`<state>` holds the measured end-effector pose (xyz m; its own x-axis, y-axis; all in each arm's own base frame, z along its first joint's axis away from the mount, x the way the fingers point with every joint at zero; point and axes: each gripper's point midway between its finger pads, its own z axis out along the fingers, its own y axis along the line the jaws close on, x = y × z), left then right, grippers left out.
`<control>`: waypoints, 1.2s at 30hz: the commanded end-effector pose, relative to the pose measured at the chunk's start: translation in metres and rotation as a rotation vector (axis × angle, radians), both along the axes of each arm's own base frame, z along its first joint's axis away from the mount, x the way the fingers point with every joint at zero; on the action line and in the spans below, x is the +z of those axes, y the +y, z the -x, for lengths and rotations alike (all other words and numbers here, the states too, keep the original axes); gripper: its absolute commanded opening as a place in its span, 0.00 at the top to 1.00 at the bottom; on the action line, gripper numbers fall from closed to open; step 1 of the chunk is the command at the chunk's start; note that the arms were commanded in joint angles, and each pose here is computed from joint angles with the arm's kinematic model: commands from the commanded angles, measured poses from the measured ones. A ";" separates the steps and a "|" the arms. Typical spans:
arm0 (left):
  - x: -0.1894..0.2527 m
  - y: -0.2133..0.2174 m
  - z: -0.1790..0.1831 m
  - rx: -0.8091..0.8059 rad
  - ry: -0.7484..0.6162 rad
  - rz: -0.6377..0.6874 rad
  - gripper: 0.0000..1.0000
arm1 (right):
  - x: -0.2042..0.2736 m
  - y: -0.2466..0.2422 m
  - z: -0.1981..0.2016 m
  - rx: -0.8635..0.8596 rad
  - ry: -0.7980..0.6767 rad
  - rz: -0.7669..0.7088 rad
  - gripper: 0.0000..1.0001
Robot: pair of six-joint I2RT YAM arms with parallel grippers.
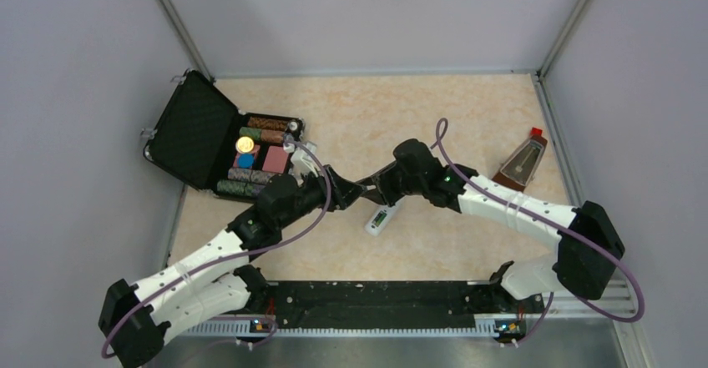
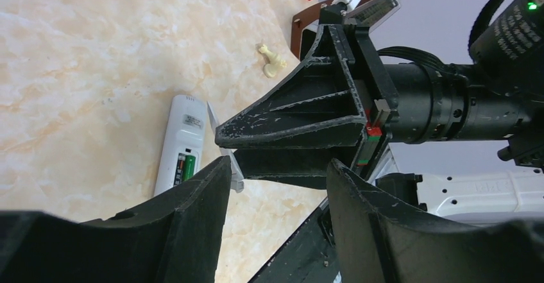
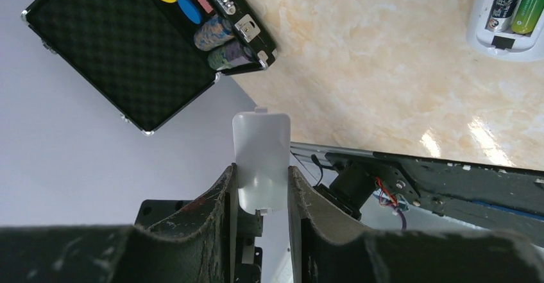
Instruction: Load the batteries into the remote control
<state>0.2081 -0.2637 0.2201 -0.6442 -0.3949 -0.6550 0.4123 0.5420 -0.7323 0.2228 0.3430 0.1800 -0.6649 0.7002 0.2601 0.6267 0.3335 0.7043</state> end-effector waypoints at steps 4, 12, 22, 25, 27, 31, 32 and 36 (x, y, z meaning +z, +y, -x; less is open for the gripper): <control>0.009 0.006 -0.014 0.073 -0.014 -0.025 0.42 | 0.006 0.005 -0.009 -0.020 -0.006 -0.044 0.82; 0.005 0.008 -0.017 0.089 -0.006 -0.055 0.46 | 0.003 0.009 -0.012 -0.021 -0.001 -0.049 0.82; -0.007 -0.005 -0.018 0.057 0.058 -0.043 0.64 | 0.001 0.013 -0.013 -0.015 0.003 -0.048 0.82; -0.007 -0.005 -0.018 0.063 0.064 -0.040 0.72 | 0.000 0.012 -0.014 -0.015 0.000 -0.043 0.81; -0.008 -0.005 -0.019 0.068 0.074 -0.037 0.78 | 0.000 0.012 -0.014 -0.012 -0.004 -0.040 0.80; -0.012 -0.005 -0.021 0.079 0.092 -0.037 0.94 | 0.001 0.012 -0.014 0.001 -0.019 -0.029 0.79; -0.013 -0.005 -0.021 0.080 0.097 -0.038 0.99 | 0.001 0.011 -0.014 0.002 -0.023 -0.025 0.78; -0.015 -0.004 -0.023 0.094 0.118 -0.049 1.00 | 0.002 0.009 -0.013 0.013 -0.038 -0.008 0.60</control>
<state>0.2229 -0.2608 0.1771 -0.7044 -0.3839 -0.5970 0.2534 0.6497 -0.7167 0.2312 0.3503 0.1701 -0.6611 0.7013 0.2668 0.6320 0.3288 0.7017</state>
